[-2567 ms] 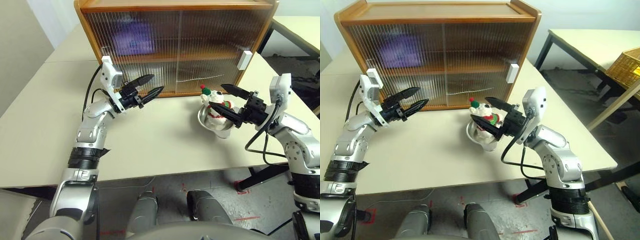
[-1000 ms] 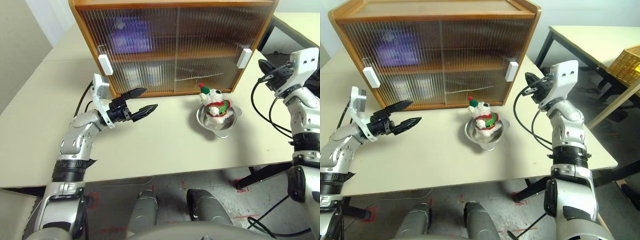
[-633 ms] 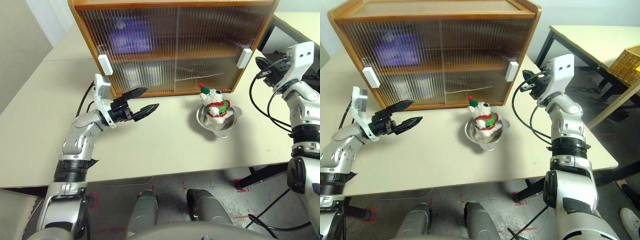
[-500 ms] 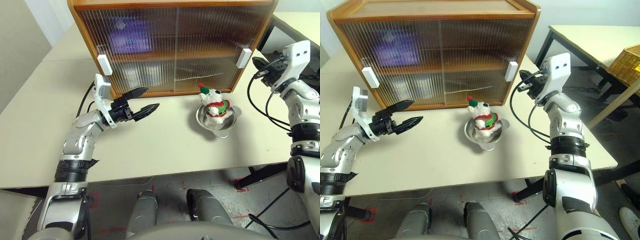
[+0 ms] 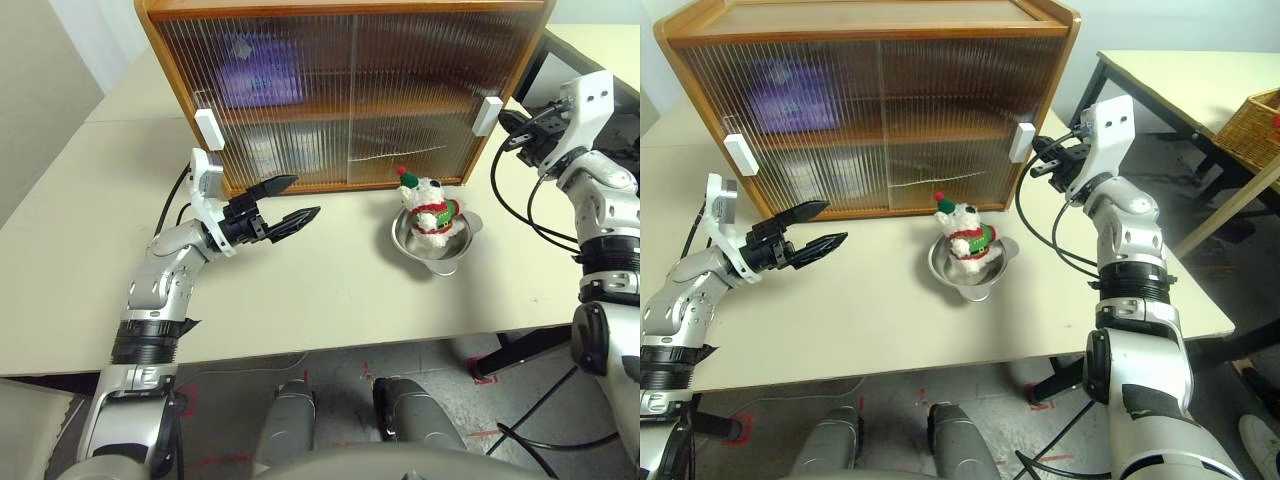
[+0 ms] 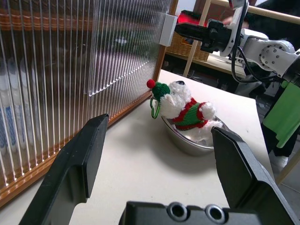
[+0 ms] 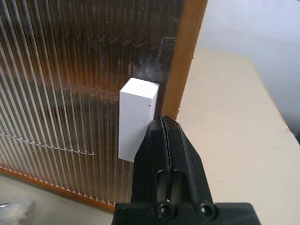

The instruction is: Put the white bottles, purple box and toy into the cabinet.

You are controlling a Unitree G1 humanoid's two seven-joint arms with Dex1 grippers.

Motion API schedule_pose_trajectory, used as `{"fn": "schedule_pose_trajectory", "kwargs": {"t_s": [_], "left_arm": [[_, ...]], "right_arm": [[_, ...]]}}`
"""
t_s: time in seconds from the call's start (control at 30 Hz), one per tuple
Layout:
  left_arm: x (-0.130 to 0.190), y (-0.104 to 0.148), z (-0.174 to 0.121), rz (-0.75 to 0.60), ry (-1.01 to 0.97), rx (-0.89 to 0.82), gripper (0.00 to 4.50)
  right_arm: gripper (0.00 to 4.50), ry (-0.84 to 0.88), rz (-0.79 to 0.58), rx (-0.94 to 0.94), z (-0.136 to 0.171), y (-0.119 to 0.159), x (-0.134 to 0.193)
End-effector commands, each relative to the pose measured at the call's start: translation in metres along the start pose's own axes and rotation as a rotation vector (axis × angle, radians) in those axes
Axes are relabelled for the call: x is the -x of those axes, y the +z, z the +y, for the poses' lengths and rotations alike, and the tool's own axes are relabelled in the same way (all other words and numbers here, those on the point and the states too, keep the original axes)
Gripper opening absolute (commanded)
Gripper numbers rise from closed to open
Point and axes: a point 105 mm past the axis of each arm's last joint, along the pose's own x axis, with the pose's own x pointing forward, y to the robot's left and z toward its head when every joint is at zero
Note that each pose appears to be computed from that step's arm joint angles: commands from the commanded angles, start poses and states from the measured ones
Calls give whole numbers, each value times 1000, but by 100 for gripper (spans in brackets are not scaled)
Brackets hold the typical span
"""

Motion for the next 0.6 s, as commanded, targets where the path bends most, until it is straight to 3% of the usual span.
{"fn": "schedule_pose_trajectory", "kwargs": {"t_s": [0.03, 0.6], "left_arm": [[-4, 0, -4, 4, -16, -10, 450], [-3, 0, -4, 4, -16, -13, 450]], "right_arm": [[2, 41, 10, 7, 11, 2, -6], [2, 154, -33, -11, 55, 24, -28]]}}
